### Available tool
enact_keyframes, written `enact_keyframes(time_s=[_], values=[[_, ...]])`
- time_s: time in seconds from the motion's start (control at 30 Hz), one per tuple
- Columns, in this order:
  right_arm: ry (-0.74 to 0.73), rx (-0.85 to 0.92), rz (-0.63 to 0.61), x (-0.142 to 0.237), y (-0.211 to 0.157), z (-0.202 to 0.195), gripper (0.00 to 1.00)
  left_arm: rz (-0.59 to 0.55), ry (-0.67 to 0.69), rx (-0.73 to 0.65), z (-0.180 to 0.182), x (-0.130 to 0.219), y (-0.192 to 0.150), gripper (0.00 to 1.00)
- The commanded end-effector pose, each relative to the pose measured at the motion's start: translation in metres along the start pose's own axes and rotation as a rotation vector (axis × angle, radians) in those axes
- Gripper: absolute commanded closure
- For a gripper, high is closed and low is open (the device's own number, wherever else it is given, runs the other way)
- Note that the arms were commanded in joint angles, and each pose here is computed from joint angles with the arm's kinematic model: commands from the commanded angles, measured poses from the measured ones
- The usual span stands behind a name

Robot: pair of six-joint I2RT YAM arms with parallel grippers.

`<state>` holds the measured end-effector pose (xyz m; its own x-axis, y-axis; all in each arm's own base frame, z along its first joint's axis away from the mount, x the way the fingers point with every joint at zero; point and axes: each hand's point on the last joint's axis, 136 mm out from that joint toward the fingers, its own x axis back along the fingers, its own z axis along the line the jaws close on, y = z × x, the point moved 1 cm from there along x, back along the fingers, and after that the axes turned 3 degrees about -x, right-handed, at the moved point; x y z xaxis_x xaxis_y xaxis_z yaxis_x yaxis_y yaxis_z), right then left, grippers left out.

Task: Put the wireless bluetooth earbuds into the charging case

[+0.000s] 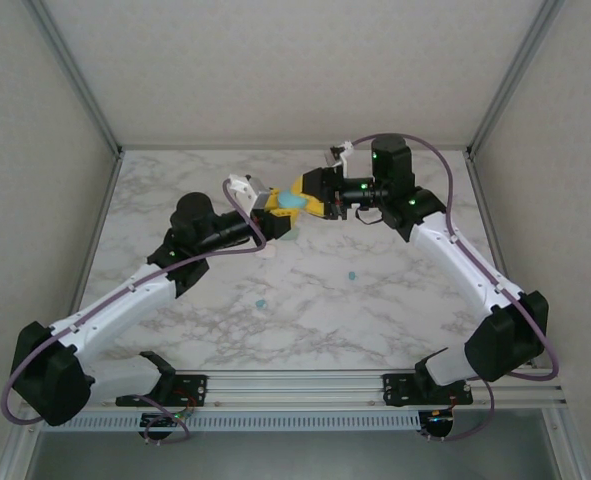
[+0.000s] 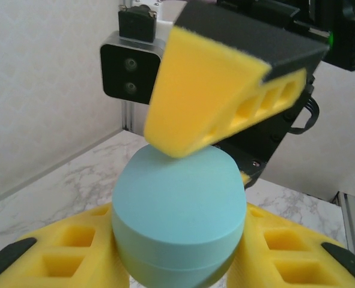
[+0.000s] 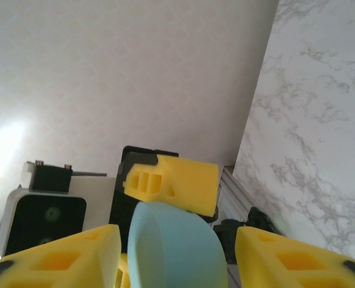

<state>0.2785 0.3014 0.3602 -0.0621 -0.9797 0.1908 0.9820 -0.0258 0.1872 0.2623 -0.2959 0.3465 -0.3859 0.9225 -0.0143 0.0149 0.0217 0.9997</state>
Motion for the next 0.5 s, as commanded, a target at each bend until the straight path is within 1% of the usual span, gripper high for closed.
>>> enact_keyframes(time_s=[0.0,0.2,0.33,0.4,0.47], values=[[-0.028,0.143,-0.031,0.012,-0.004,0.022,0.40,-0.035,-0.036,-0.050,-0.012,0.007,0.019,0.67],[-0.114,0.331,-0.078,0.028,-0.008,0.029,0.34,-0.025,-0.053,-0.059,-0.016,0.011,0.018,0.68],[-0.217,0.497,-0.100,0.040,-0.014,0.021,0.34,-0.016,-0.082,-0.063,-0.021,0.010,0.019,0.68],[-0.215,0.593,-0.091,0.043,-0.021,0.022,0.34,-0.014,-0.089,-0.062,-0.021,0.010,0.019,0.68],[-0.201,0.638,-0.072,0.043,-0.026,0.023,0.34,-0.017,-0.090,-0.063,-0.021,0.009,0.021,0.68]])
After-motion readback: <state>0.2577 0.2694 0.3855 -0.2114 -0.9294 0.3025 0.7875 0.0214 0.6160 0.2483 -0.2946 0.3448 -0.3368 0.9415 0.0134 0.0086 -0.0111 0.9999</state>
